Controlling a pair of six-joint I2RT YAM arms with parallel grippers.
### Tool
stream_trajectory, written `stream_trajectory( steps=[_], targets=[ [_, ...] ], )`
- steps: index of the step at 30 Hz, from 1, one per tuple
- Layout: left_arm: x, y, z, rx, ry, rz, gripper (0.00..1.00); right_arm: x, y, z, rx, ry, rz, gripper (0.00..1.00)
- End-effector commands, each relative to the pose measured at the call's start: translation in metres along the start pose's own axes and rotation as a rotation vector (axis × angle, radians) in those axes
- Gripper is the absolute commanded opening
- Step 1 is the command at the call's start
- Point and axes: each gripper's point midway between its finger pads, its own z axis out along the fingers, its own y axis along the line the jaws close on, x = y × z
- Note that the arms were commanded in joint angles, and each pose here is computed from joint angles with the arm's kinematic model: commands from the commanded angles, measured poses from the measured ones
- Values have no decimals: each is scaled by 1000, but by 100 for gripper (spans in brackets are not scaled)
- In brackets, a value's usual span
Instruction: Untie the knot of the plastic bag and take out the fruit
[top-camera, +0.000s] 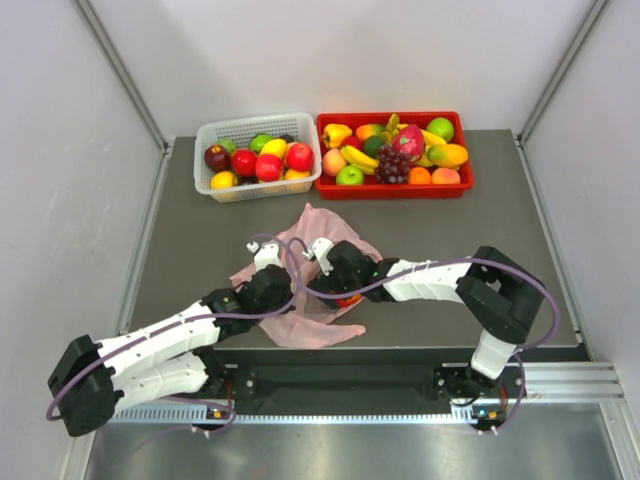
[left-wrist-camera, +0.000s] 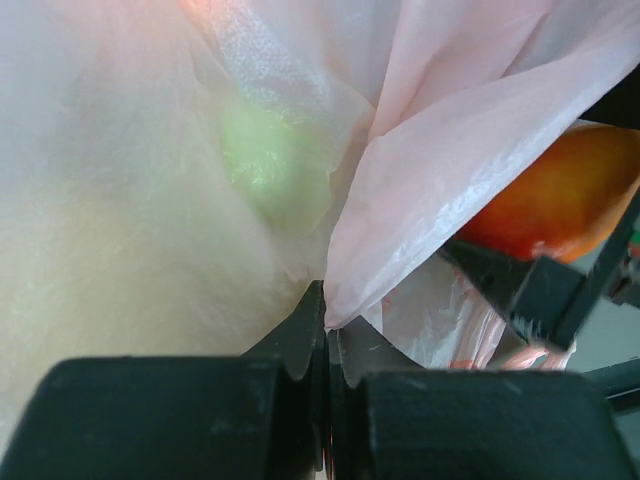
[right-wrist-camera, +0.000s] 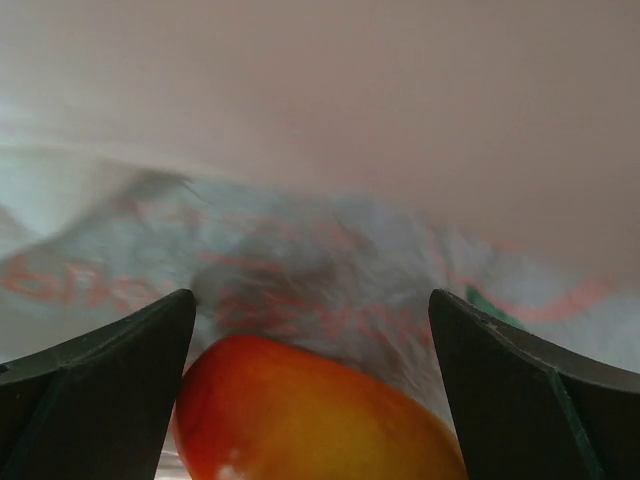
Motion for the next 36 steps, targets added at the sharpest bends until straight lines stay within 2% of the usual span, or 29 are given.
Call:
stream_trajectory(
  steps=[1, 8, 13, 18, 28, 30, 36],
  targets=[
    [-13, -12, -1, 43, -49, -1, 0, 6, -21, -10, 96, 28, 81, 100],
    [-15, -13, -1, 46, -54, -4, 0, -6, -56, -29, 231, -46, 219, 100],
    [-17, -16, -1, 50, -53, -2, 0, -31, -76, -42, 299, -124, 314, 100],
    [-19, -20, -2, 60, -55, -4, 0, -59, -84, -54, 272, -200, 369, 100],
    [-18, -30, 1, 97, -42, -9, 0, -70, -83, -58, 219, -250, 437, 100],
    [-18, -32, 3, 99, -37, -6, 0, -77, -83, -59, 210, -281, 435, 100],
    [-17, -33, 5, 102, -31, -3, 0, -77, -74, -53, 149, -259, 375, 100]
  ],
)
